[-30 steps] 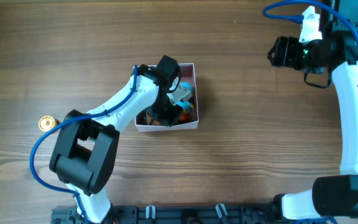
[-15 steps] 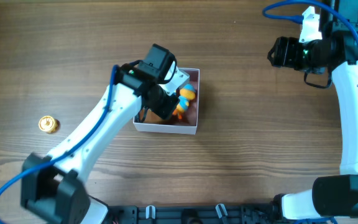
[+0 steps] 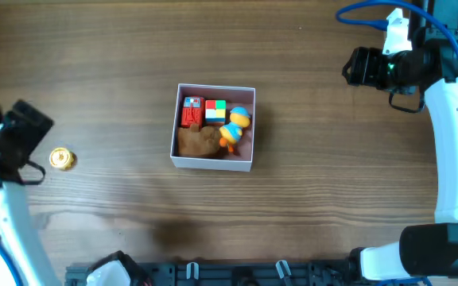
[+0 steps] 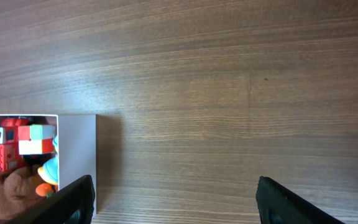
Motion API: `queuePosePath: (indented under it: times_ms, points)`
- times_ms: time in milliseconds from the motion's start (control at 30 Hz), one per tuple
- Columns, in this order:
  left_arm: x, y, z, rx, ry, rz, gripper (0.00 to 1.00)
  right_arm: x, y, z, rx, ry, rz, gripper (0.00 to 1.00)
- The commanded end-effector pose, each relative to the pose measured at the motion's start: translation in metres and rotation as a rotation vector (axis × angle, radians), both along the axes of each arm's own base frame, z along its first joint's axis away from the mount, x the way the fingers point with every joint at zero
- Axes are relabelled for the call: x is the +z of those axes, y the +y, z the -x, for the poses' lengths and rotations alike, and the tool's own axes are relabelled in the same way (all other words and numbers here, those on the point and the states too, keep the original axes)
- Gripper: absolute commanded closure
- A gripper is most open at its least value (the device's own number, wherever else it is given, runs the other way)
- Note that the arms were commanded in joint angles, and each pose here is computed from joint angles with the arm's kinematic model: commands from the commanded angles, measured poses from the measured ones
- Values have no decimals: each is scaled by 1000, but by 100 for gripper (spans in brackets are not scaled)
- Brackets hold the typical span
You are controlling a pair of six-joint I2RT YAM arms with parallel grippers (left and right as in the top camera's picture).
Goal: Pack container
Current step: 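Grasp the yellow round toy with the left gripper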
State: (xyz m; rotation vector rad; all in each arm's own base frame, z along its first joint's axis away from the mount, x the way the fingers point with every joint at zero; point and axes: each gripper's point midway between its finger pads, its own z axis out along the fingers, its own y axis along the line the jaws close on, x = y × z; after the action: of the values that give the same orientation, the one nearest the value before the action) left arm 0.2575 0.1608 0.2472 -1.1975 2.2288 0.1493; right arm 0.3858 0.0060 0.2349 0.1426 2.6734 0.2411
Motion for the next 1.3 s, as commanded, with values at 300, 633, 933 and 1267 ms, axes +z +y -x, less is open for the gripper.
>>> queuePosePath:
  times_ms: [300, 633, 933, 1267]
  points:
    - [-186, 28, -17, 146, 388, 392, 0, -7, -2, 0, -2, 19, 16, 20]
    - [-239, 20, -30, 98, 395, 354, 0, -7, -2, 0, -2, 19, 16, 20]
    - [-246, 21, -33, 81, 391, 308, 0, -7, -2, 0, -2, 20, 16, 20]
    - [-269, 18, -28, 83, 446, 338, 0, -8, -2, 0, 0, 20, 18, 20]
